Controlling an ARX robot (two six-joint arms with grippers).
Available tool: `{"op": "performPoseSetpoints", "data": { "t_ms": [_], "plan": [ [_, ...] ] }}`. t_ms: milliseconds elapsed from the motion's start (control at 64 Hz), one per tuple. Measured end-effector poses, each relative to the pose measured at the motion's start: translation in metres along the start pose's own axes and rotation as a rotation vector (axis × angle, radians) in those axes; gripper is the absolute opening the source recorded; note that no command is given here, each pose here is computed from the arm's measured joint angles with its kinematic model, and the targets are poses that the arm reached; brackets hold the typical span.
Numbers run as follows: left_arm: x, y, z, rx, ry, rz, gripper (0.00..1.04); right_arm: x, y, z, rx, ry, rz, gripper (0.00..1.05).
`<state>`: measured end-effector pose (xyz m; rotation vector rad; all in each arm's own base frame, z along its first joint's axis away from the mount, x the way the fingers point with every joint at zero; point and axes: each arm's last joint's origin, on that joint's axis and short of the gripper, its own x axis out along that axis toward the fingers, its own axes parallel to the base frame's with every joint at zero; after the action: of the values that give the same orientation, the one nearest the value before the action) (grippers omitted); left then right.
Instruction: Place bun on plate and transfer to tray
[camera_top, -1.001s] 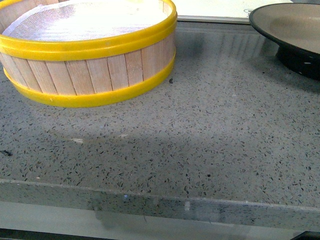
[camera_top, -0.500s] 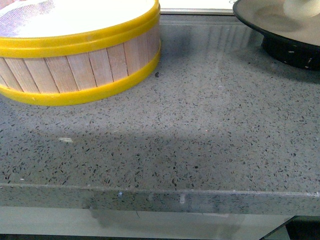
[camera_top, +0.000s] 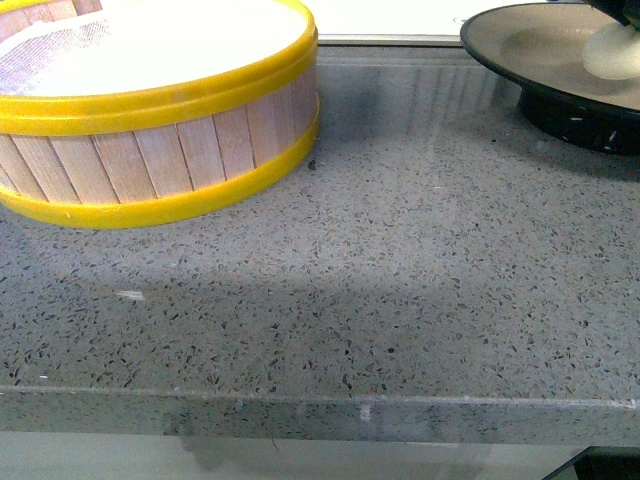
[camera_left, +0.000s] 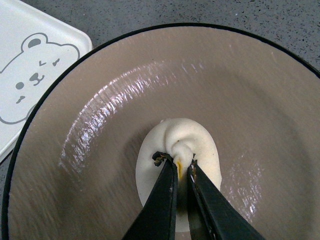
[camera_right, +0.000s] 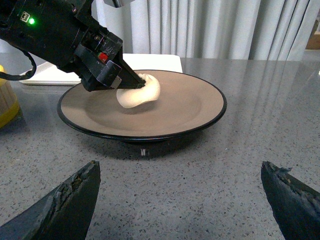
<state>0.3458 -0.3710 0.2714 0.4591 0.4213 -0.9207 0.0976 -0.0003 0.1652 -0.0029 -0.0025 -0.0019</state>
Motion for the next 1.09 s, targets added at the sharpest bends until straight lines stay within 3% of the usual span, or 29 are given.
{"op": "performPoseSetpoints", "data": {
  "t_ms": [313,422,610,782,907,985,1095],
  "plan": [
    [0.000,-0.001,-0.001,-0.003,0.017,-0.001,0.48,0.000,0.000,0.000,0.000,0.000,0.000,0.96],
    [-0.002,-0.001,0.003,-0.009,0.007,0.003,0.71,0.000,0.000,0.000,0.000,0.000,0.000,0.96],
    [-0.008,0.001,0.012,-0.026,-0.019,0.003,0.99,0.000,0.000,0.000,0.000,0.000,0.000,0.96],
    [-0.019,0.007,0.023,-0.067,-0.063,0.012,0.98,0.000,0.000,0.000,0.000,0.000,0.000,0.96],
    [-0.057,0.032,0.040,-0.126,-0.182,0.121,0.98,0.000,0.000,0.000,0.000,0.000,0.000,0.96],
    [-0.106,0.060,0.044,-0.171,-0.257,0.251,0.98,0.000,0.000,0.000,0.000,0.000,0.000,0.96],
    [-0.180,0.099,0.024,-0.210,-0.313,0.461,0.98,0.000,0.000,0.000,0.000,0.000,0.000,0.96]
  ]
}}
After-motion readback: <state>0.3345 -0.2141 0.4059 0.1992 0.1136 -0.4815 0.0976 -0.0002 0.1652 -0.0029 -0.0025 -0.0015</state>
